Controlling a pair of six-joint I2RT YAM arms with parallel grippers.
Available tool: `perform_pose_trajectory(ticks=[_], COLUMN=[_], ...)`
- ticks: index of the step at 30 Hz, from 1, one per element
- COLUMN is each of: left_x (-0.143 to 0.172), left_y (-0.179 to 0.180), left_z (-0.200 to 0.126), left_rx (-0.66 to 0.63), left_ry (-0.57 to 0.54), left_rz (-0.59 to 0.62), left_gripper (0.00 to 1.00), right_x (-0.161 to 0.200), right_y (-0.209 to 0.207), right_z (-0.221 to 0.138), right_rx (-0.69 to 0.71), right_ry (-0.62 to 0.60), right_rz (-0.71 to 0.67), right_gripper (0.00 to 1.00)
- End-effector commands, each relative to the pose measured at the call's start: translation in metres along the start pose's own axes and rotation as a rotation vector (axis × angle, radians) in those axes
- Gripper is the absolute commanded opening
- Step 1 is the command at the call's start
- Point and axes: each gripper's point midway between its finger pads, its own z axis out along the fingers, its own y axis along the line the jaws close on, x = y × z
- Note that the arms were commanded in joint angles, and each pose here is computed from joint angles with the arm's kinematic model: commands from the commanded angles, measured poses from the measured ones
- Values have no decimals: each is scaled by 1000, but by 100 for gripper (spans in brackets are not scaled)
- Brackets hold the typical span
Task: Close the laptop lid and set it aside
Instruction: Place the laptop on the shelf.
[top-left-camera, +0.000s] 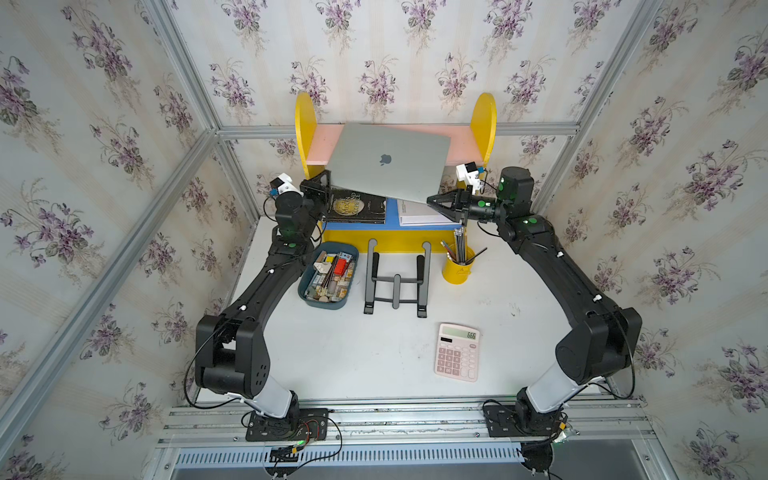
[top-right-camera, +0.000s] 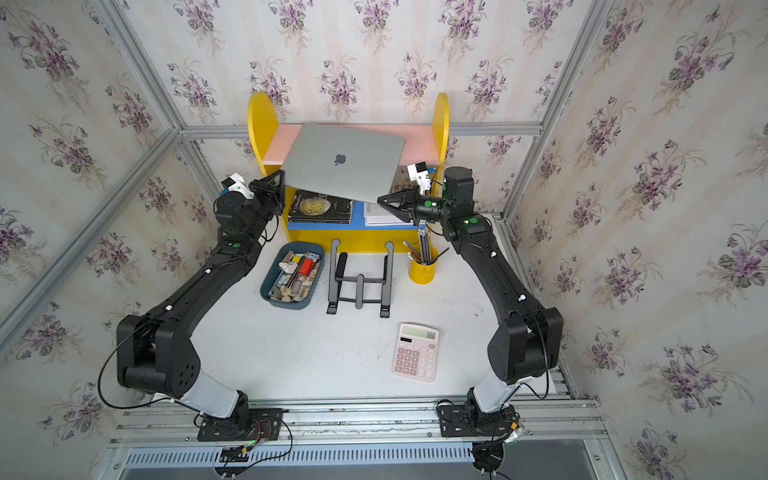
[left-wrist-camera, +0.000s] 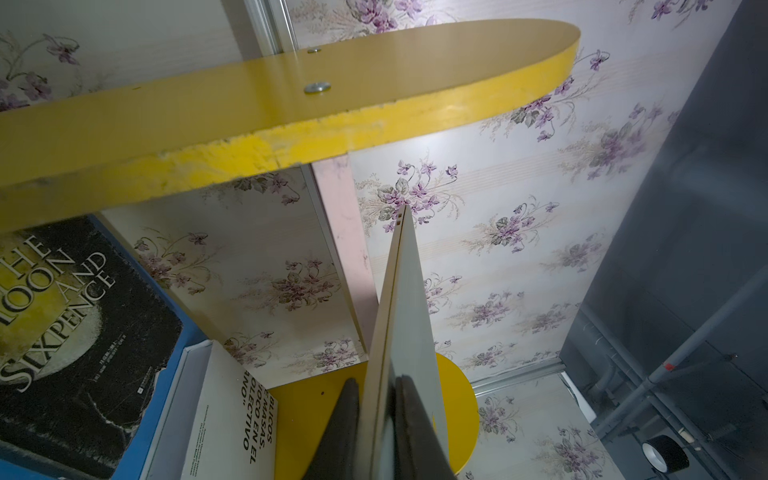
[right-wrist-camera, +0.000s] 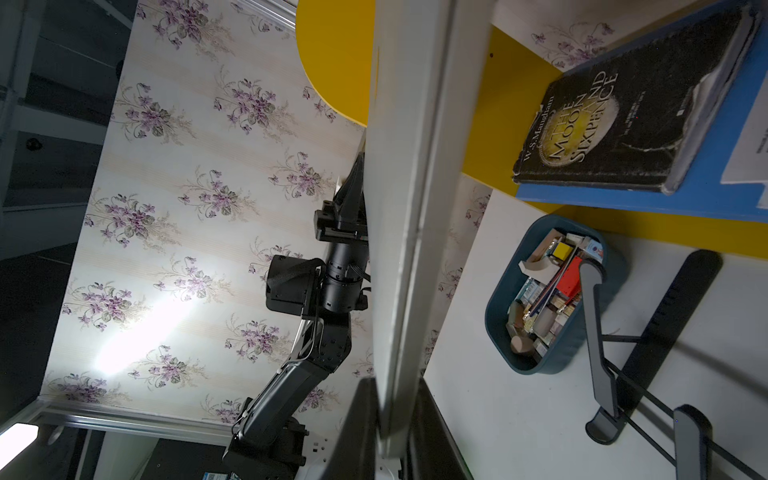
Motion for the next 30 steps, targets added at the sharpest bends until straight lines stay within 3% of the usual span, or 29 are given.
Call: perform_pose_trajectory(ticks=[1, 30], left_x=[9, 25], left_y=[20, -7], left_z=[1, 15], left_rx=[-71, -113], left_ry=[63, 287], left_rz=[35, 188], left_gripper=[1, 44], right_x=[-24, -92], right_y=[11, -14], right_z=[-4, -7], right_rx=[-17, 22], right_ry=[-66, -171], right_rz=[-115, -59], right_gripper=[9, 24])
